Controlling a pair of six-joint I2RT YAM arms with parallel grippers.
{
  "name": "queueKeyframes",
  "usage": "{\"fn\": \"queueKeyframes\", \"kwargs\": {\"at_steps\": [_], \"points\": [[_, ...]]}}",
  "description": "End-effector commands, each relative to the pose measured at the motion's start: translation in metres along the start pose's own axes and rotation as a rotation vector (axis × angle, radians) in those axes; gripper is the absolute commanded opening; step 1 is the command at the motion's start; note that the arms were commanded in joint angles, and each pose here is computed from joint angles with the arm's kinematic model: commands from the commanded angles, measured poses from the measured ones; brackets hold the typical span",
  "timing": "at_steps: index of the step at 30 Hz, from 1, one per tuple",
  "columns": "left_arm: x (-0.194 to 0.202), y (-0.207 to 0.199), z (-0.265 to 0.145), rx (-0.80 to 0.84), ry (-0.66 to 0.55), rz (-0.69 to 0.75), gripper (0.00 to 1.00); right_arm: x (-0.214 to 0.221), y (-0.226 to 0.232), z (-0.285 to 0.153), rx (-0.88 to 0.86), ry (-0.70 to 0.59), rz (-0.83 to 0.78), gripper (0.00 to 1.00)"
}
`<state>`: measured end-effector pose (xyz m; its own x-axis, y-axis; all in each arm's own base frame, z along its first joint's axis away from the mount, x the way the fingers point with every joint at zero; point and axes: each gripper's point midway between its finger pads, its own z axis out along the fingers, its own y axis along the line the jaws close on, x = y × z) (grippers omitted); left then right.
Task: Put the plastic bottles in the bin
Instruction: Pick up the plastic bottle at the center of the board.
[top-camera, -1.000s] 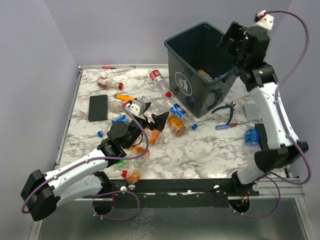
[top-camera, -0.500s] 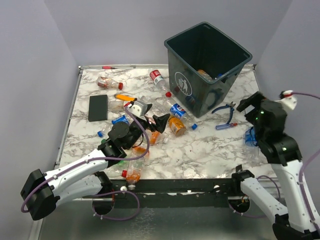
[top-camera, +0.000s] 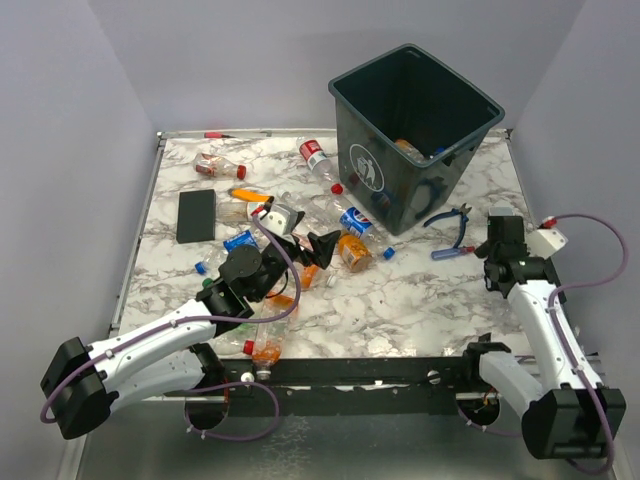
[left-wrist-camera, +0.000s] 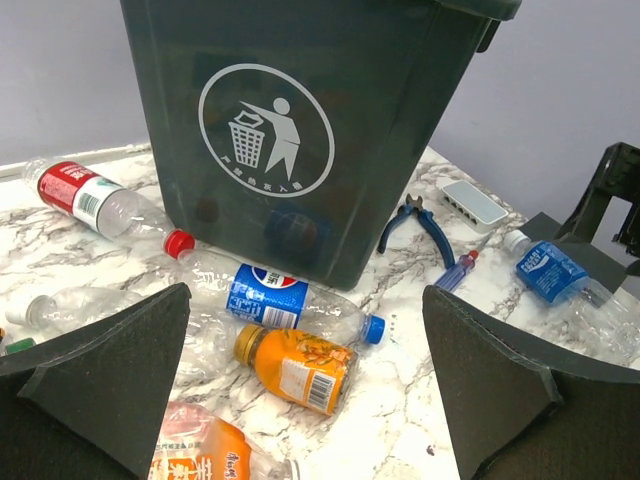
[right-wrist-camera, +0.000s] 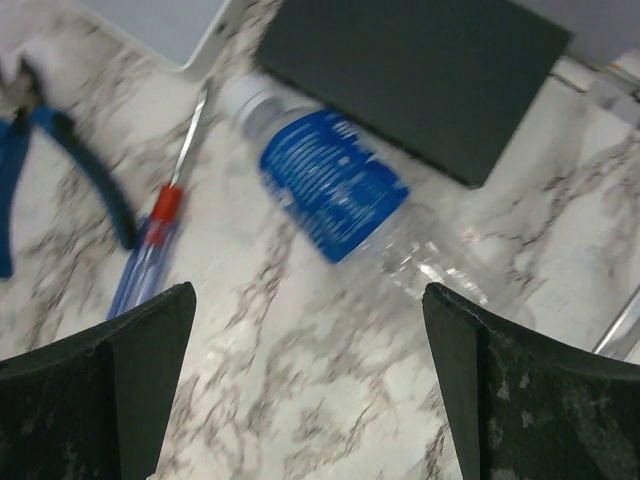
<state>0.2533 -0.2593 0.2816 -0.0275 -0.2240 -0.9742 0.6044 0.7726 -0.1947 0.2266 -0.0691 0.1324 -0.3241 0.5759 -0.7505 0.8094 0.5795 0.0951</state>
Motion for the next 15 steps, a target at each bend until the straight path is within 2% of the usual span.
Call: {"fn": "queueKeyframes", "kwargs": {"at_steps": [1, 5, 15], "points": [[-0.016, -0.001, 0.003, -0.014, -0.03, -0.016, 0.99, -0.019, -0.027, 0.025, 0.113, -0.056, 0.065, 0.99], [-0.015, -0.004, 0.003, -0.002, -0.028, -0.025, 0.99, -0.017, -0.037, 0.046, 0.143, -0.01, 0.045, 1.0], [-0.019, -0.007, 0.002, 0.019, -0.035, -0.033, 0.99, 0.012, -0.012, 0.077, 0.069, 0.122, -0.004, 0.99]]}}
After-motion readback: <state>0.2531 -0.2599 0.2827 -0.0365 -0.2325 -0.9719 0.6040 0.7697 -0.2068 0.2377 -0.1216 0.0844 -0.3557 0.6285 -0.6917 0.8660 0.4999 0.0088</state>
